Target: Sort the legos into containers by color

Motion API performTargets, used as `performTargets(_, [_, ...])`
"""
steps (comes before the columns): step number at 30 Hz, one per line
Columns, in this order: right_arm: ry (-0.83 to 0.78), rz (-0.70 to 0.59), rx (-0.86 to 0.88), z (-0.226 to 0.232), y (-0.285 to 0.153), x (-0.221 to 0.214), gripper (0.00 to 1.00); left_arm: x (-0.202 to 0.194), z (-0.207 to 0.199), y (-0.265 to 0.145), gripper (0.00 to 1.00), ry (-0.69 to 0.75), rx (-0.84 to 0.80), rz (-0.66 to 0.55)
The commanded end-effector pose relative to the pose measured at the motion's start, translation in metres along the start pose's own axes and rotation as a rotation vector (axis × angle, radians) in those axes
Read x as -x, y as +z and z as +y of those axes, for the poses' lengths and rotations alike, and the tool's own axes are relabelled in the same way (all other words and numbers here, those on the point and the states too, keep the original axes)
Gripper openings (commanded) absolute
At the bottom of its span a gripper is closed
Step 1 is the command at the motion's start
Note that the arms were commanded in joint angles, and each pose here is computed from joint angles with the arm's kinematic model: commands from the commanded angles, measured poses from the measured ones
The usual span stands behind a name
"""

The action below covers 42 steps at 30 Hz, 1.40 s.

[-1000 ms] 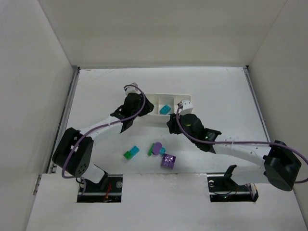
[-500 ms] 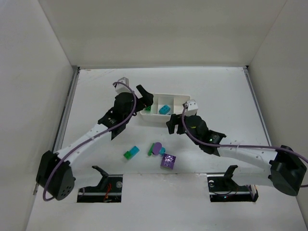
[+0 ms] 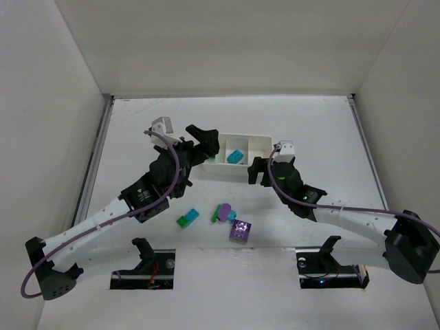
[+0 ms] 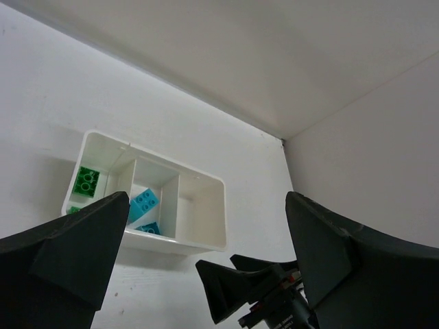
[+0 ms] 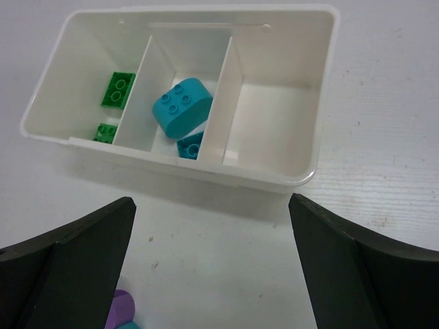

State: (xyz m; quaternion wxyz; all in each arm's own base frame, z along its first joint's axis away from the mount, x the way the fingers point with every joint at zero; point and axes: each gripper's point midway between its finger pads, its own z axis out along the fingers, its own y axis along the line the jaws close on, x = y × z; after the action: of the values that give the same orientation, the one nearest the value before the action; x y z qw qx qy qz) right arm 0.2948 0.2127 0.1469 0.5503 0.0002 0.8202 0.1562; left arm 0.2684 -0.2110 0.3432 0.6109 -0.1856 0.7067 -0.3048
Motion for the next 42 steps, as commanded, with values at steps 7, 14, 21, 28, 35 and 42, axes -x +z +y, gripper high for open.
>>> performTargets(7, [0.021,-0.03,-0.028,0.007,0.019,0.016,1.0,0.011,0.019,0.023,1.0,-0.048,0.06,-0.007])
performTargets(14, [0.008,-0.024,-0.009,0.01,0.007,0.015,1.0,0.003,0.027,0.035,1.0,-0.09,0.072,0.03])
performTargets(21, [-0.063,0.075,0.102,0.039,-0.02,-0.014,1.0,0.0,0.02,0.03,1.0,-0.1,0.037,0.041])
performTargets(28, [-0.105,0.226,0.176,0.057,-0.056,-0.058,0.57,-0.012,0.036,0.037,1.0,-0.077,0.069,0.053])
performTargets(35, [-0.112,0.361,0.169,0.066,-0.09,-0.099,0.75,-0.038,0.066,0.038,1.0,0.005,0.119,0.091])
performTargets(42, [-0.111,0.486,0.162,0.066,-0.116,-0.13,1.0,-0.056,0.099,0.022,1.0,0.069,0.148,0.117])
